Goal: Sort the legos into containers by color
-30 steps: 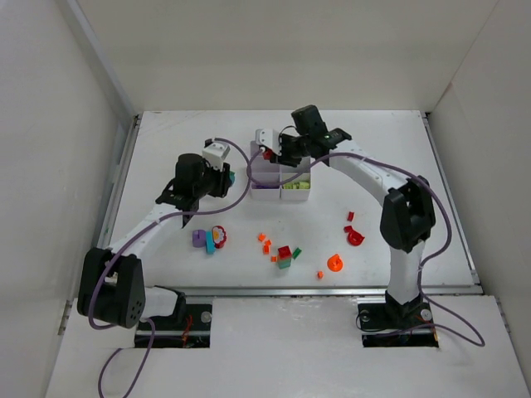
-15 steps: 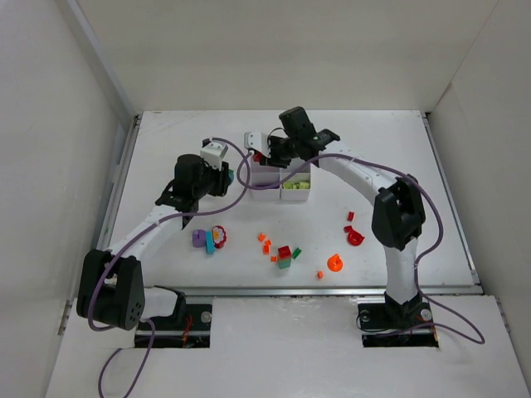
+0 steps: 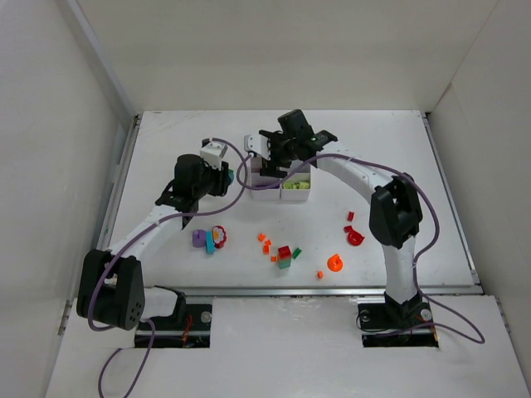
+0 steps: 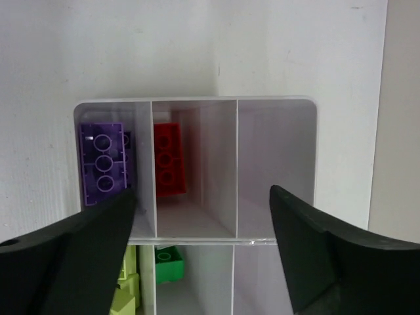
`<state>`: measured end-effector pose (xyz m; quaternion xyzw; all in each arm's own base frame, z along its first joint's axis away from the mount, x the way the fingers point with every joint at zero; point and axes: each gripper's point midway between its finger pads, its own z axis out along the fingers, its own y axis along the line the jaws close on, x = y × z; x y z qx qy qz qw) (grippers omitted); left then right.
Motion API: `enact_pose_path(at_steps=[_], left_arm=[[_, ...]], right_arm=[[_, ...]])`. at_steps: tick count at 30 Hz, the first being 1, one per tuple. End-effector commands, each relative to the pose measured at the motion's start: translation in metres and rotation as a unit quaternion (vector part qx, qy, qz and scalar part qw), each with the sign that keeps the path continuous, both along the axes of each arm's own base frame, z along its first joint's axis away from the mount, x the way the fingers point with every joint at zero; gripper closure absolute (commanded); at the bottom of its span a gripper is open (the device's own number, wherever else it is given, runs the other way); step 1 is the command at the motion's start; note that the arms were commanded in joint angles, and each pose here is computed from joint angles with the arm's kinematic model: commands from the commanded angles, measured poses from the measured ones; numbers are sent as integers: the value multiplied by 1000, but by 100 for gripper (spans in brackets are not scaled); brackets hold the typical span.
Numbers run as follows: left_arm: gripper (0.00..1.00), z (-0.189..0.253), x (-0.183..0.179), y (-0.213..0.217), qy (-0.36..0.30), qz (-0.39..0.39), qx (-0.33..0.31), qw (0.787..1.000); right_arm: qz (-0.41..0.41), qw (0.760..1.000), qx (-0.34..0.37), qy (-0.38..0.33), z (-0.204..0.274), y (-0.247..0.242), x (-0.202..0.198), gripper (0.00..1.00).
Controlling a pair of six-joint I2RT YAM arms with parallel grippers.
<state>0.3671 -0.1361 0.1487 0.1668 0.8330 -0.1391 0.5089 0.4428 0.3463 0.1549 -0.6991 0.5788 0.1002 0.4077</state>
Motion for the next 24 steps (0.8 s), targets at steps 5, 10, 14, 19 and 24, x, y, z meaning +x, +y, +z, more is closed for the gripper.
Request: enact_pose_path(at_steps=[5,10,14,19,24], left_arm=[[100,27,3,-3,-42,-5,-19,999],[100,35,-5,-18,-58,-71,-15,996],[100,62,-29,-51,-119,-240,7,963],[100,87,-77,-87,-184,-448,-2,875],[100,100,-93,-99,-203,-524,-22,827]], right_arm=[[-1,999,26,-43,43,3,3,8],[-3,995,66,-81,83,0,-5,8],[48,984,139,-105,143,-10,-45,9],[128,971,190,-69,164,-11,-95,11],[183,961,208,4,161,-6,-130,26]])
